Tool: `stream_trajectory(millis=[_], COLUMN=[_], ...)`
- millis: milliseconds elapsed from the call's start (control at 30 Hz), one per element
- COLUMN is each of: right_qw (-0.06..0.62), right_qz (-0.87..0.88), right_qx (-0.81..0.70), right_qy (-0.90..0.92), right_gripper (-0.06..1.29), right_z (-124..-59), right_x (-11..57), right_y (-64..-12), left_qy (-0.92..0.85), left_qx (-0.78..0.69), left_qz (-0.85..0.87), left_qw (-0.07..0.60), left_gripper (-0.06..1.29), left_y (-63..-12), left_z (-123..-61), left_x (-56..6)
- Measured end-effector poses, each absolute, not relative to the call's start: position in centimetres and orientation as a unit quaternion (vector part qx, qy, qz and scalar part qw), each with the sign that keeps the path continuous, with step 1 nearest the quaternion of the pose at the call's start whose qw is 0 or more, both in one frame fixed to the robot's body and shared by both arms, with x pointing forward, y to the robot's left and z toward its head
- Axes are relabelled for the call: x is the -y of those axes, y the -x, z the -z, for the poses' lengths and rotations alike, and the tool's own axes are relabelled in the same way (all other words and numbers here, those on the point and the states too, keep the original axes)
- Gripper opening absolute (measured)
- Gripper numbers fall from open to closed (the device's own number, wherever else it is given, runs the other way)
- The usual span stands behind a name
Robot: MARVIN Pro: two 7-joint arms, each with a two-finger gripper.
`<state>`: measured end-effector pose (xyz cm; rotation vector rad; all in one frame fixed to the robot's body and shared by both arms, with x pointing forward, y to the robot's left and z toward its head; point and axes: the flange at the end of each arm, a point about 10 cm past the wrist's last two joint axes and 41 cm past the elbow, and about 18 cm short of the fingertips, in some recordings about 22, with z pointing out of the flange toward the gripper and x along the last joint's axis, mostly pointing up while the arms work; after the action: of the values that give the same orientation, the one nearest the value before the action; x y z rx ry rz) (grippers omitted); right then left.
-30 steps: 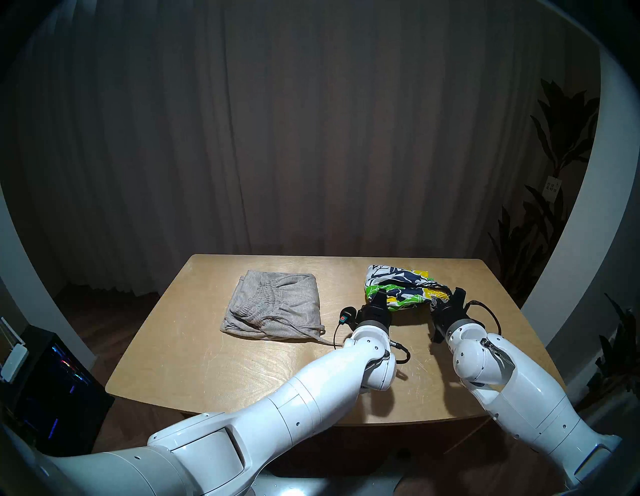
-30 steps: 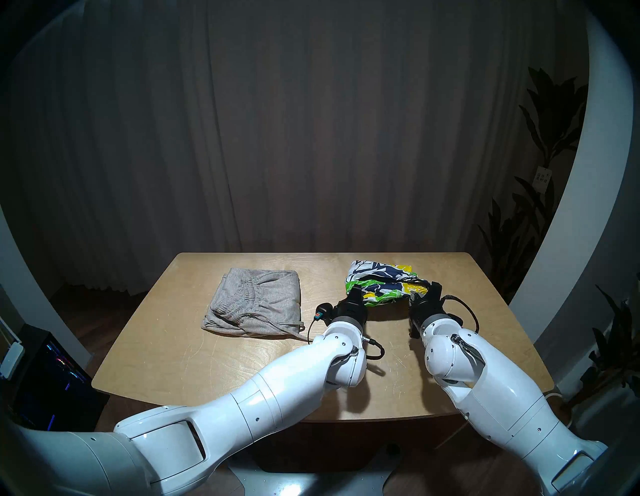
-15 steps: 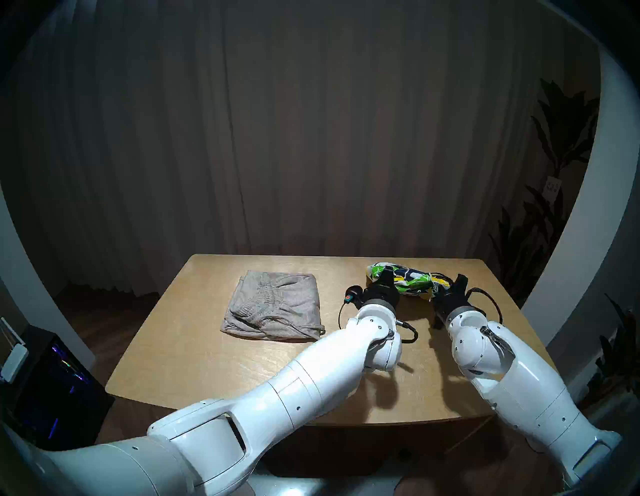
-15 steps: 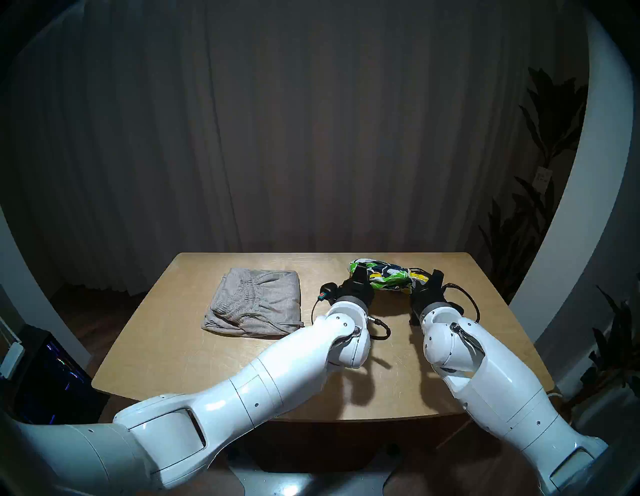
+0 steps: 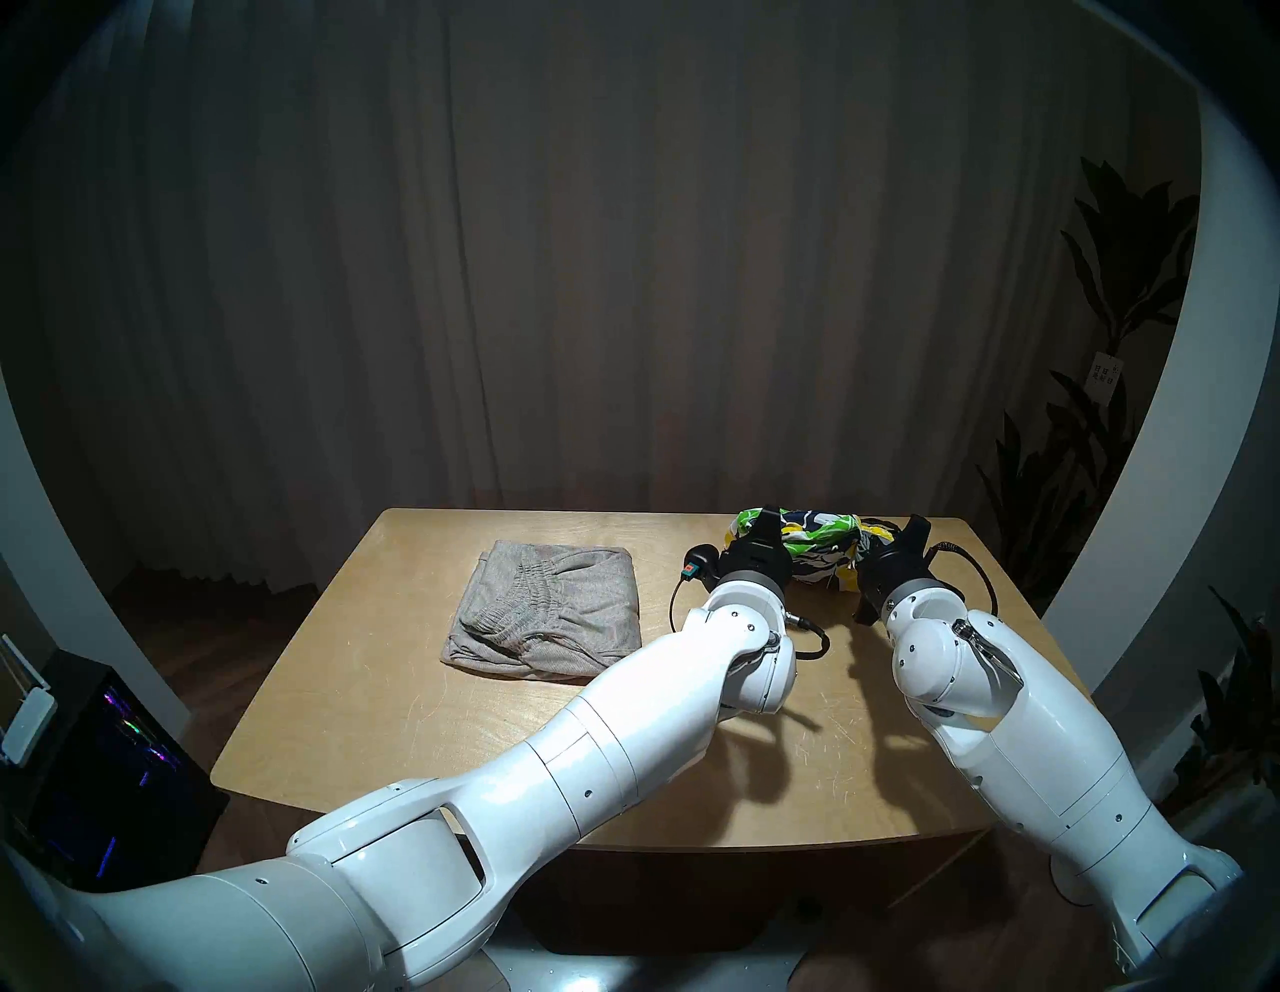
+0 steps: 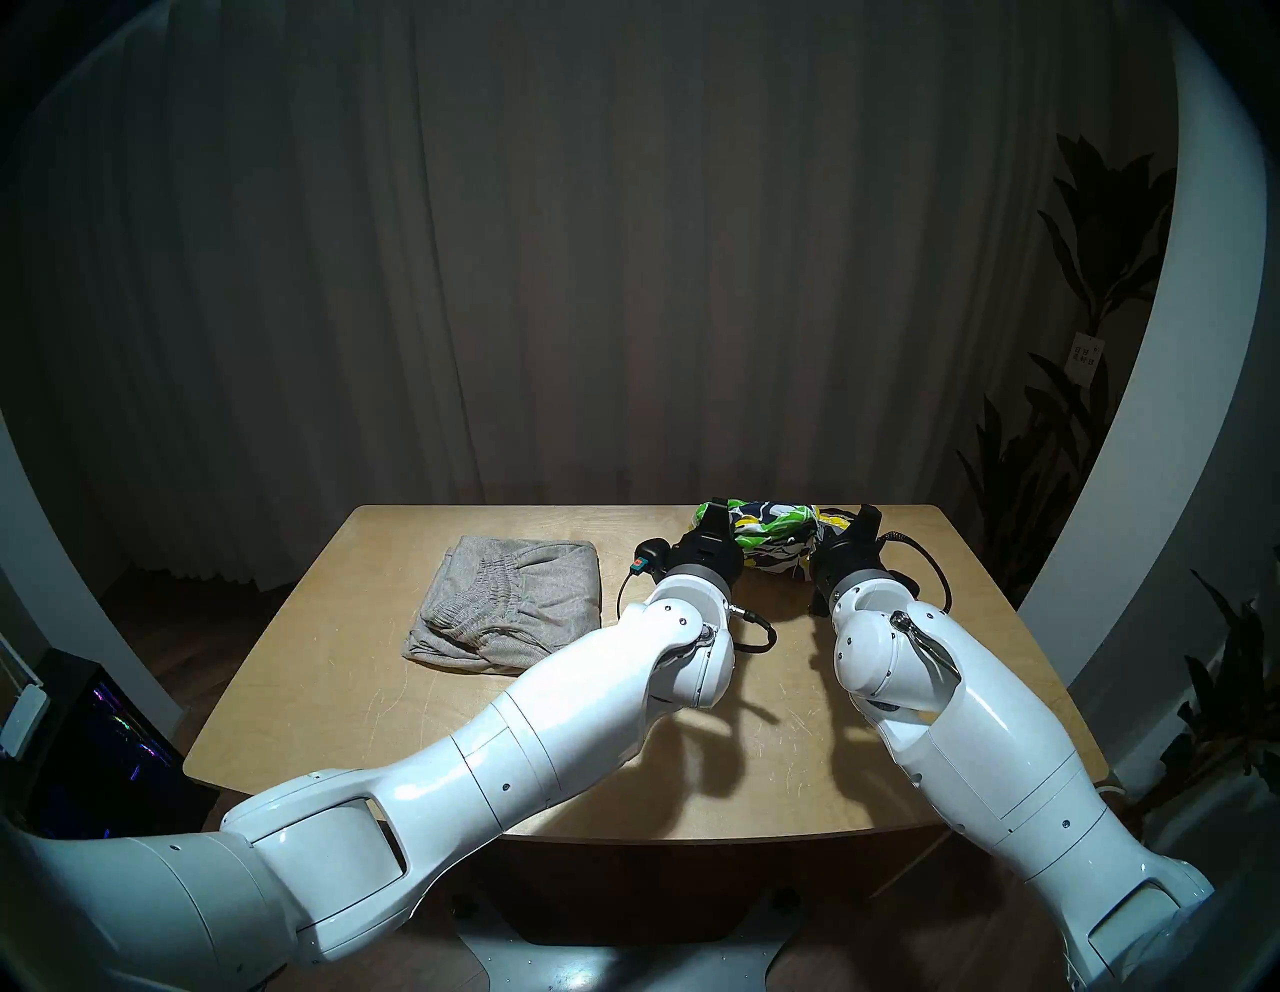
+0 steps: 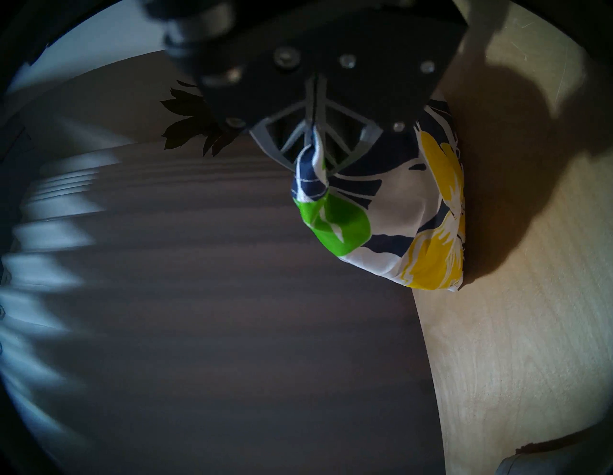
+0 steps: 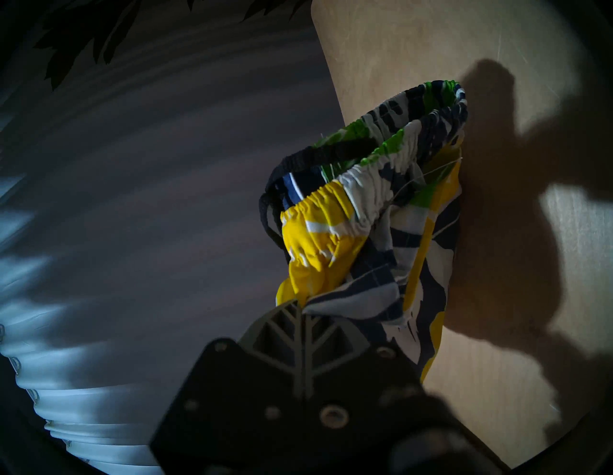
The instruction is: Fold pants twice and stack them
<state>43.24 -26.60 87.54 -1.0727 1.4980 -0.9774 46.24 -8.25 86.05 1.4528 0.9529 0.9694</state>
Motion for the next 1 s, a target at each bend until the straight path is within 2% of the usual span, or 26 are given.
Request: stream_trajectory(millis=[1000], right_qw=[0.539], right_qz=[0.399], right_qx=[-0.599], right_qy=[0.437], right_gripper=[-0.03], right_z=[-91.9], right_x=[21.7], right_y=[-48.0], left_qy=[-0.593], left_qx=[-0.386], left_qz=[-0.467], left_qw=[0.53], left_gripper=[-0.03], left_y=[-51.8], left_z=[-90.0], left_x=[2.8])
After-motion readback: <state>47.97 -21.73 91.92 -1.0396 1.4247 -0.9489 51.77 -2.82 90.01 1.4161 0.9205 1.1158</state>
